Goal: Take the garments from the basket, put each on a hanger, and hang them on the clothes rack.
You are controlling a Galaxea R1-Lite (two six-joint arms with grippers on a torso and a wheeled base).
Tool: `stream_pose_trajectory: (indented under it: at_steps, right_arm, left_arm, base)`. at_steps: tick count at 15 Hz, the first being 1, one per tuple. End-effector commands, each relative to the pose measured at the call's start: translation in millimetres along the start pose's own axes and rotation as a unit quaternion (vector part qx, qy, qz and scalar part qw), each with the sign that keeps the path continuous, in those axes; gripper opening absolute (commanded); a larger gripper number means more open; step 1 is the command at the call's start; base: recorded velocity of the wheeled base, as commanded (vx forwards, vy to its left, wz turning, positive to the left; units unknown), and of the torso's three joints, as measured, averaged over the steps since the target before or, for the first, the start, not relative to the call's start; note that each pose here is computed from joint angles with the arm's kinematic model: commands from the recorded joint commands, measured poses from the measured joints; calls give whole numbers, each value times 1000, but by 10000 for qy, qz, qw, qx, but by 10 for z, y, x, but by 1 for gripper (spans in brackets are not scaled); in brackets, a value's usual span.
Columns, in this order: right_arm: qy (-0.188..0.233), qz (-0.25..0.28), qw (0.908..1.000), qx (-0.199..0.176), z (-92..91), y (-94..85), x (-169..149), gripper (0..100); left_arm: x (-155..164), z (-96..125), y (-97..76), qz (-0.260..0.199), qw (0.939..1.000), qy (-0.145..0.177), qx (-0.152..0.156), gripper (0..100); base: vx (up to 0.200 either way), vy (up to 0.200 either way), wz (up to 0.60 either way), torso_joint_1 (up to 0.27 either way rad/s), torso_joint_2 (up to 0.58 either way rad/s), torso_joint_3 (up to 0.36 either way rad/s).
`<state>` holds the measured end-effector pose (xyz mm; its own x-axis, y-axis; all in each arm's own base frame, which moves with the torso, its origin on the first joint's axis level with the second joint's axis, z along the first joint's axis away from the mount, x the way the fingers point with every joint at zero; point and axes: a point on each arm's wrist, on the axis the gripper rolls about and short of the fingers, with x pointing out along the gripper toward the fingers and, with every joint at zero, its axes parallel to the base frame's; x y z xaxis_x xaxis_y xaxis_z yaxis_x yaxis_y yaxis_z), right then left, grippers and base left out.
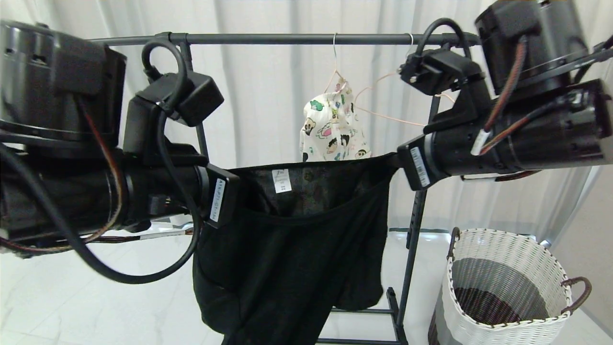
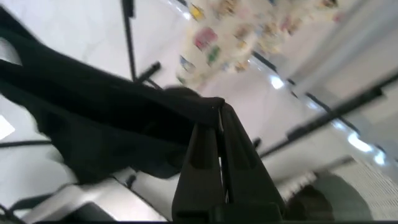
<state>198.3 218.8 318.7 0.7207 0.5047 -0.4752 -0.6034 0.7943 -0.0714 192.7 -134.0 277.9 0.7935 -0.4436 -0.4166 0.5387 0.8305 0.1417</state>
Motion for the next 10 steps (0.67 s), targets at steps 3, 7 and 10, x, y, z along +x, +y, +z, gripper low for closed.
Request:
stream_pose_trajectory:
  at_steps: [3,7,10]
  right_arm:
    - [-482,-392,9978,241,44,-384,-735,0]
    - [-787,-282,9965,15,252,-526,-1062,0]
    - [-766,-151,9969,-124,248,-488,-1121,0]
  left_arm:
    - [-172,306,-125,-251,9964,-628,510,0]
    - [-294,625,-131,-321,9945,-835,536,0]
    - [-426,580,-228,-559,9929,-842,632,0]
  base:
    - [0,0,0,0,0,0]
    - [0,0,0,0,0,0]
    - [0,0,0,0,0,0]
